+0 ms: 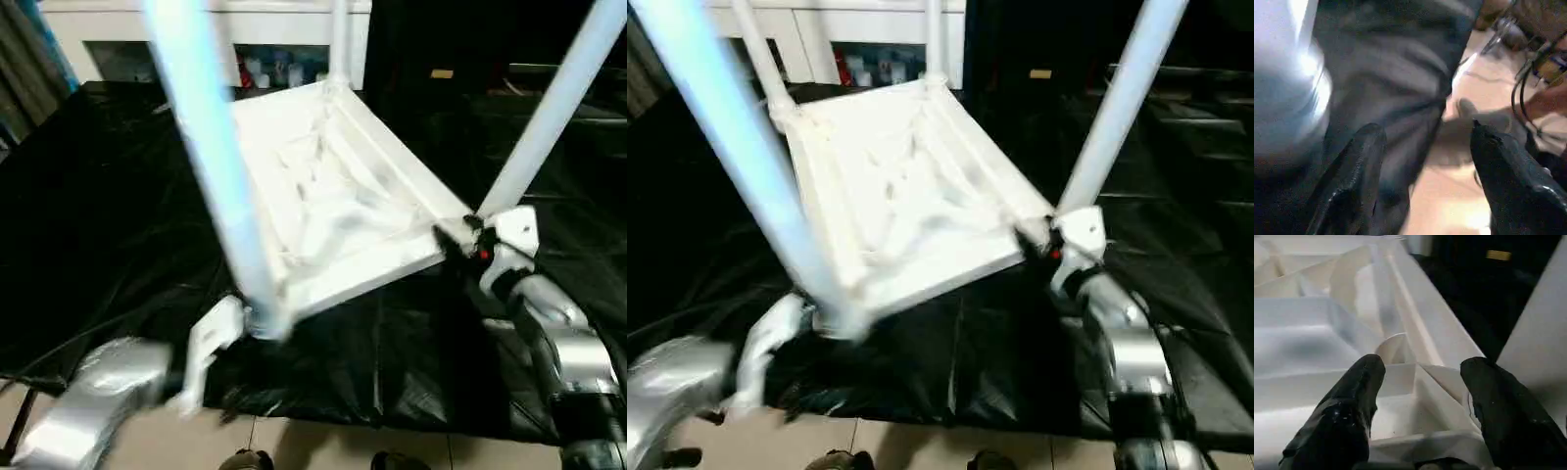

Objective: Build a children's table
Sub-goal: Rotate table base

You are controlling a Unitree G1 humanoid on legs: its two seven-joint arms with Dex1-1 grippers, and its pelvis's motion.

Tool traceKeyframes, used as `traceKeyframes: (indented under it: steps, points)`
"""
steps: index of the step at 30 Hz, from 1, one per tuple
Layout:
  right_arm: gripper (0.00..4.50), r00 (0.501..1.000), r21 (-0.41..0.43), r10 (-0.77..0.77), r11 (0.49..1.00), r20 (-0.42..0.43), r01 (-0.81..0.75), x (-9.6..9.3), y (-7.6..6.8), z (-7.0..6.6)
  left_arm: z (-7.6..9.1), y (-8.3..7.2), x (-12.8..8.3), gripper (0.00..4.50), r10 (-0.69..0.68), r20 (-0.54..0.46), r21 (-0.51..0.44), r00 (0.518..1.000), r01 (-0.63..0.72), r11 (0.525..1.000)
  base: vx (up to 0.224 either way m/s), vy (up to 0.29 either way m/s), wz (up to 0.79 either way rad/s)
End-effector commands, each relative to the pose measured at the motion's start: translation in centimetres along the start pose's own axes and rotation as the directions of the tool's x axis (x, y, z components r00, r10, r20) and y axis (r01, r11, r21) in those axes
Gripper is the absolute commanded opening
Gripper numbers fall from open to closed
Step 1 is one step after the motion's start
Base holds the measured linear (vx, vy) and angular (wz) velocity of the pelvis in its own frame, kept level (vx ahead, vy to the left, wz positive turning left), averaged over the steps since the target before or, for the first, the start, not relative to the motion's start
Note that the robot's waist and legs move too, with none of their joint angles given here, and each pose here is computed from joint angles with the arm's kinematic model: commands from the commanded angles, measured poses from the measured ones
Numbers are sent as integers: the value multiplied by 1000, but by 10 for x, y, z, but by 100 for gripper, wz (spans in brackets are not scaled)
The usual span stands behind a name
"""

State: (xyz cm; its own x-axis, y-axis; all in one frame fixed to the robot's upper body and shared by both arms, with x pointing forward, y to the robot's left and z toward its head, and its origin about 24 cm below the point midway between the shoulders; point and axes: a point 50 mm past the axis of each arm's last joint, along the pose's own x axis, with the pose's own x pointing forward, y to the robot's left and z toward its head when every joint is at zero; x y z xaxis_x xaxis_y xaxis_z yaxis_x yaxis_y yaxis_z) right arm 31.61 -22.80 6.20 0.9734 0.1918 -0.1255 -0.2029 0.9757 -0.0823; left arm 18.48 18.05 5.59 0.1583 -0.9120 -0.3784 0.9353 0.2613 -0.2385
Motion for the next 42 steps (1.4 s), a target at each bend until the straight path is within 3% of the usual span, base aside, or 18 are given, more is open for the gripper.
traceKeyframes:
  steps: [1,5,9,10,13,15,22,27,31,42]
  points:
    - [303,1000,1,-16,1000,1,16,-2,-3,-2,4,1,-7,333,18,18,33,1000,-18,999,0,0,0]
    - [303,997,0,80,997,15,-80,-11,8,-1,2,12,-28,361,94,71,32,993,-96,995,0,0,0]
    - [303,996,-31,91,995,-11,-91,-27,9,-5,15,31,-42,394,156,230,42,961,-170,985,0,0,0]
    - [303,996,-31,91,995,-11,-91,-27,9,-5,15,31,-42,404,156,230,42,961,-170,985,0,0,0]
    - [303,998,-45,44,998,-44,-46,-41,2,-8,35,37,-39,419,131,365,37,922,-155,987,0,0,0]
    - [303,996,-32,39,999,-74,-42,-49,2,-11,42,38,-33,443,99,393,52,914,-130,990,0,0,0]
    - [303,989,-55,-41,998,-142,34,-57,-1,-21,56,45,-15,443,49,433,78,900,-92,993,0,0,0]
    - [303,976,-96,-77,994,-204,58,-44,5,-33,77,52,13,443,-33,472,120,881,-26,992,0,0,0]
    - [303,975,-75,-61,996,-214,46,-28,14,-35,91,45,34,443,-148,481,150,864,85,985,0,0,0]
    - [303,983,-45,14,999,-185,-23,6,35,-28,105,20,91,443,-357,435,219,827,288,932,0,0,0]
